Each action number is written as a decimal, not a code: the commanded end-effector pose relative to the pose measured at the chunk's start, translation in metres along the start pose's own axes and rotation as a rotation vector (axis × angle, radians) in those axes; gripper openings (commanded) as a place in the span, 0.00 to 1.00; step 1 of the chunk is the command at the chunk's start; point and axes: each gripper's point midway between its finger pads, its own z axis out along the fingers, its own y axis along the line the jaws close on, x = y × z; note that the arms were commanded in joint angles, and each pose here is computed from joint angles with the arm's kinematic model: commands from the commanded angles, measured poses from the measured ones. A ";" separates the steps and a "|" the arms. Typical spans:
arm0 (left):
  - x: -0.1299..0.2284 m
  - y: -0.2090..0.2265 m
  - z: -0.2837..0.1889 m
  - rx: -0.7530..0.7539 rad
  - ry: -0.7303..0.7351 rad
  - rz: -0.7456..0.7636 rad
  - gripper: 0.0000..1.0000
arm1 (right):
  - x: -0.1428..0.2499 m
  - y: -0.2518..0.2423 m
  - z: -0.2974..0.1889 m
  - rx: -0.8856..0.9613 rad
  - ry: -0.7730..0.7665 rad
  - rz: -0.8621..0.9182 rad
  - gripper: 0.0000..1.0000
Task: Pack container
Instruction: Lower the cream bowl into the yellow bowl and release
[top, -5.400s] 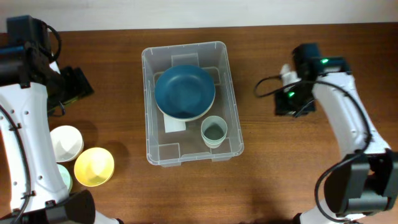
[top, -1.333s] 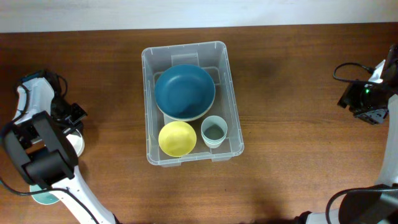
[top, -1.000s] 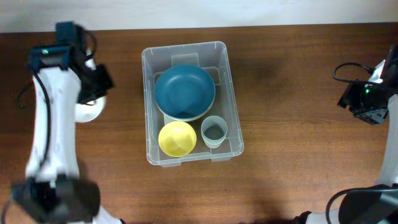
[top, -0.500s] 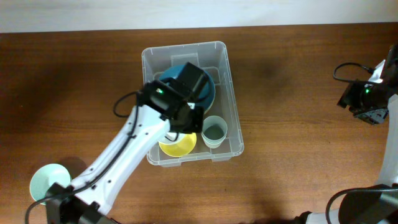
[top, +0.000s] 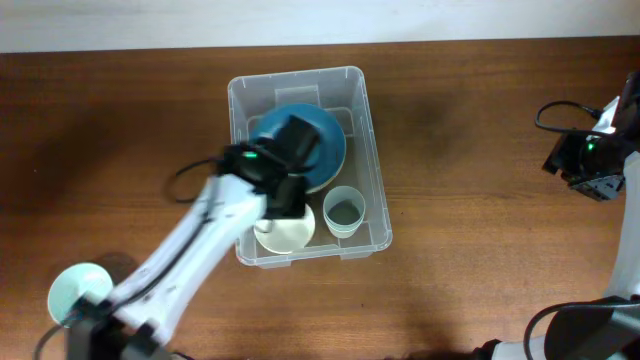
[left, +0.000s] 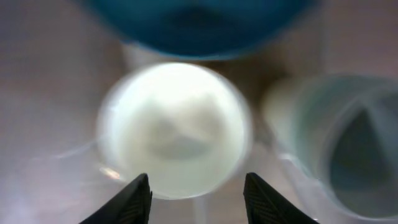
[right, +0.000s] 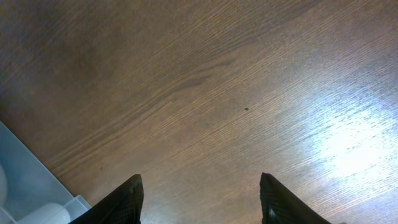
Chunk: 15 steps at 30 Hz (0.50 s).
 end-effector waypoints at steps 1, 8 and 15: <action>-0.026 0.095 -0.086 -0.130 -0.286 -0.309 0.54 | -0.003 0.004 -0.009 -0.011 -0.030 -0.004 0.56; 0.038 0.244 -0.113 -0.313 -0.332 -0.798 0.80 | -0.003 0.004 -0.009 -0.011 -0.030 -0.005 0.56; 0.088 0.316 -0.010 -0.258 -0.062 -1.083 0.83 | 0.001 0.020 -0.009 -0.022 -0.027 -0.072 0.56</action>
